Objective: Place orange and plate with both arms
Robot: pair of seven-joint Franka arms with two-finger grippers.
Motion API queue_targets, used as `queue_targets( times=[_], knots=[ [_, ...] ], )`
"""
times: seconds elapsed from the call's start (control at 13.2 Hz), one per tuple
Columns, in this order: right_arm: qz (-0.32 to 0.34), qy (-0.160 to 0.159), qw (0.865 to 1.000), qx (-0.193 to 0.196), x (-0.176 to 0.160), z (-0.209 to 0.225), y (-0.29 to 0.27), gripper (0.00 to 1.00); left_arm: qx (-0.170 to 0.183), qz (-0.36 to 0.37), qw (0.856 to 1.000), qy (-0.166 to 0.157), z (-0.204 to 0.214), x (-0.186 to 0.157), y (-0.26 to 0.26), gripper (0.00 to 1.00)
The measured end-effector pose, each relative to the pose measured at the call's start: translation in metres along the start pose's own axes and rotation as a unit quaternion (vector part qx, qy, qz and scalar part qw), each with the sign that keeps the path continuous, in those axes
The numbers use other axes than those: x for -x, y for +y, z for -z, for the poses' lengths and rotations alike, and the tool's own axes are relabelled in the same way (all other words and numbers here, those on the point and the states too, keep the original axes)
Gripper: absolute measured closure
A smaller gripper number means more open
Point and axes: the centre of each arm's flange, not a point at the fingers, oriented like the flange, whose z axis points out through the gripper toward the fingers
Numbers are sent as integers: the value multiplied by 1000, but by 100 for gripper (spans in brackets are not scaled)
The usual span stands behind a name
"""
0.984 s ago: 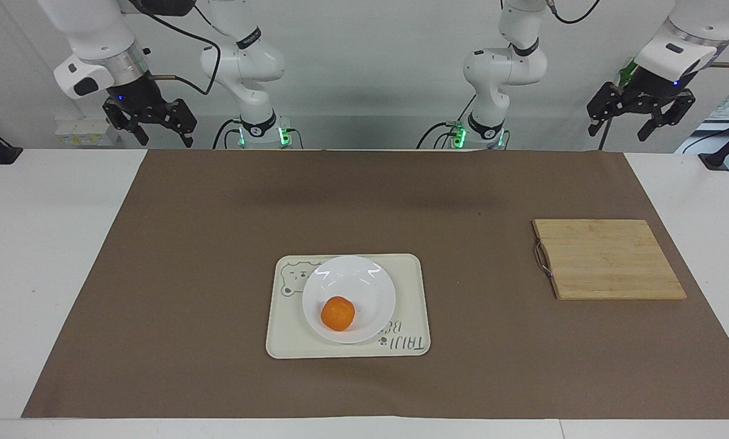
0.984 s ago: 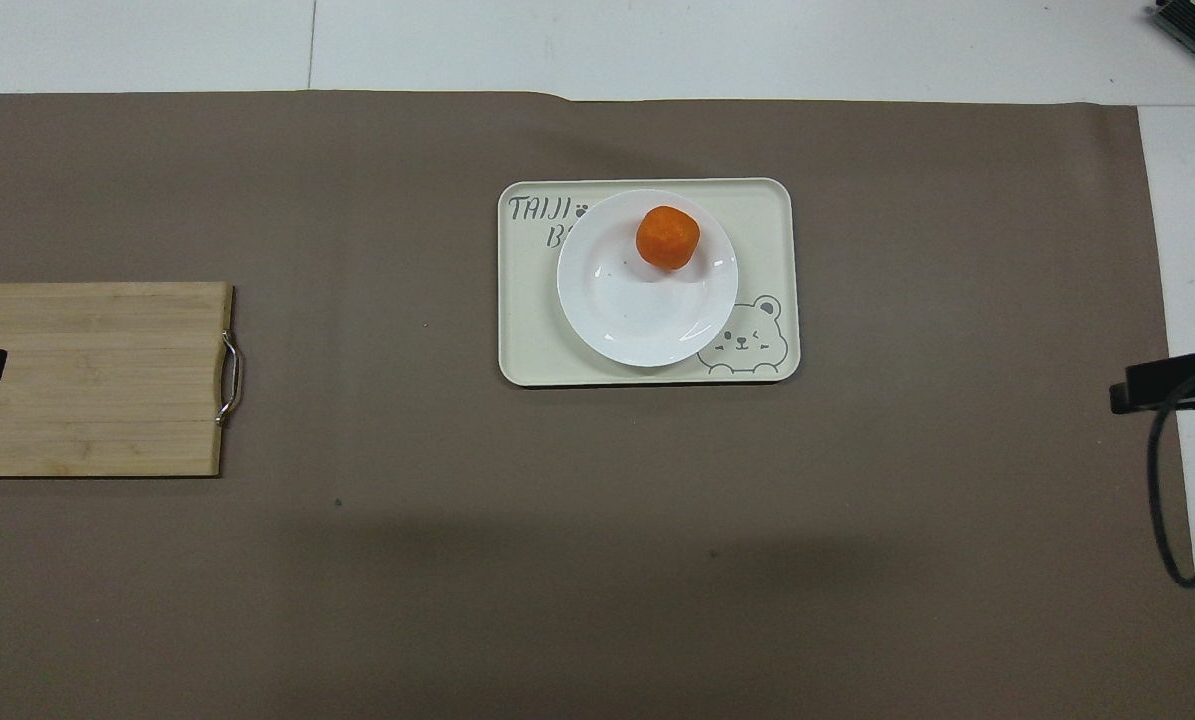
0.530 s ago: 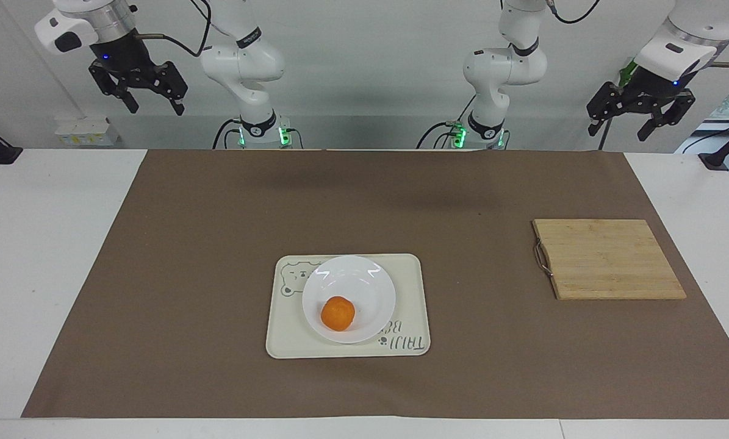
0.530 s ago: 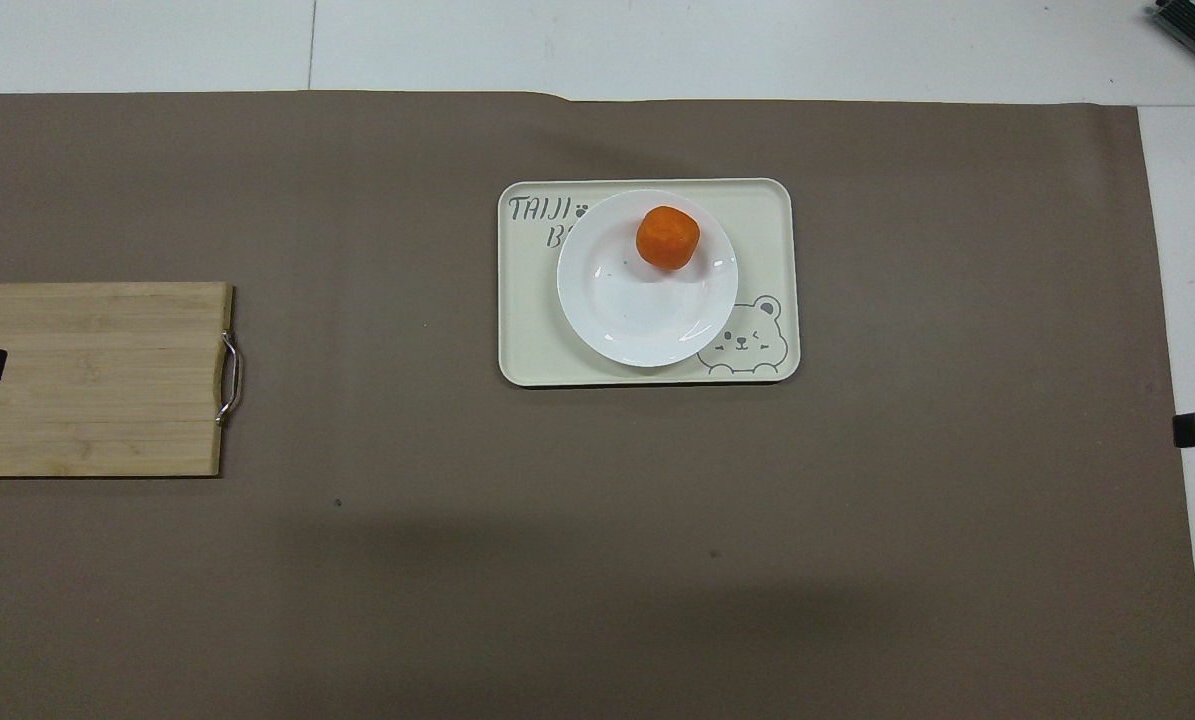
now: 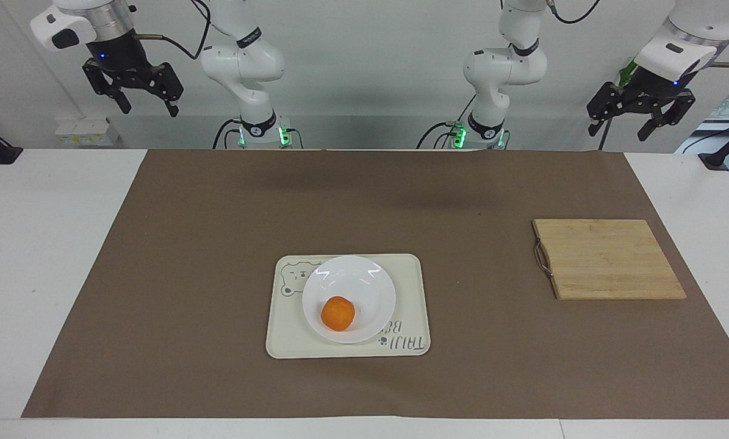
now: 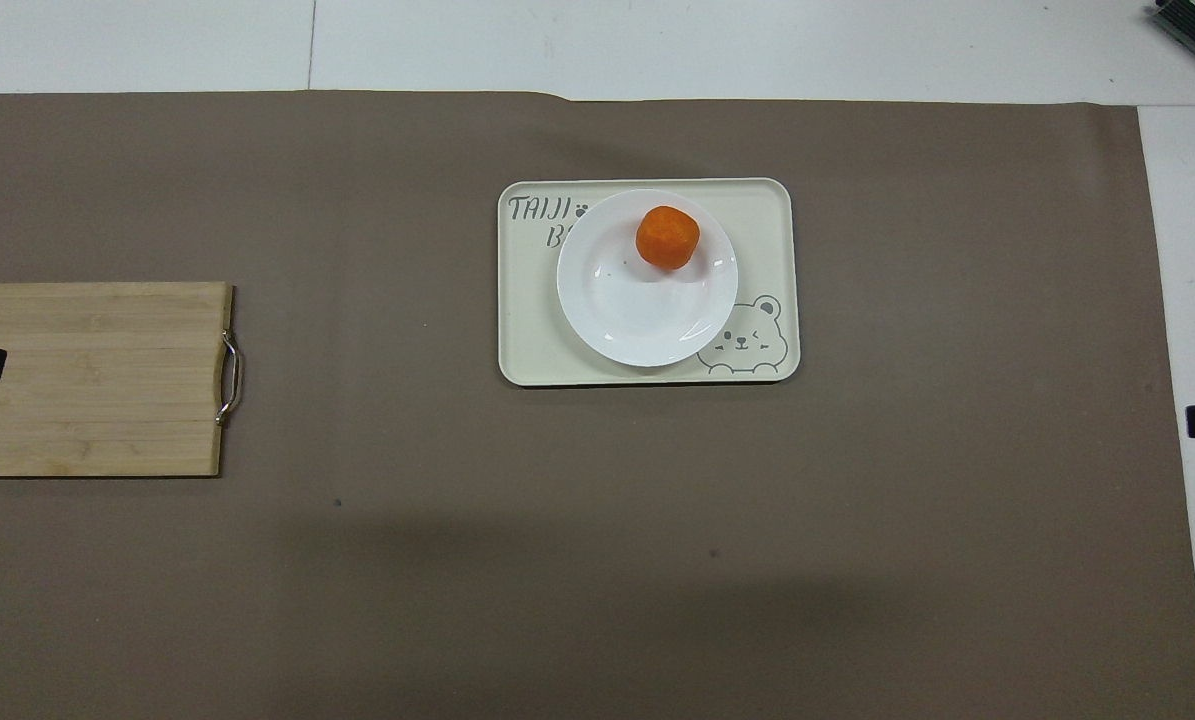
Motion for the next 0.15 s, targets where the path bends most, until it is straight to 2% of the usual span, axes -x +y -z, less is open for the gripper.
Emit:
queue_targets(
  times=[0.15],
  knots=[
    [-2, 0, 1000, 0, 0, 0, 2, 0, 0, 0, 1000, 0, 0, 0, 0, 0]
  ],
)
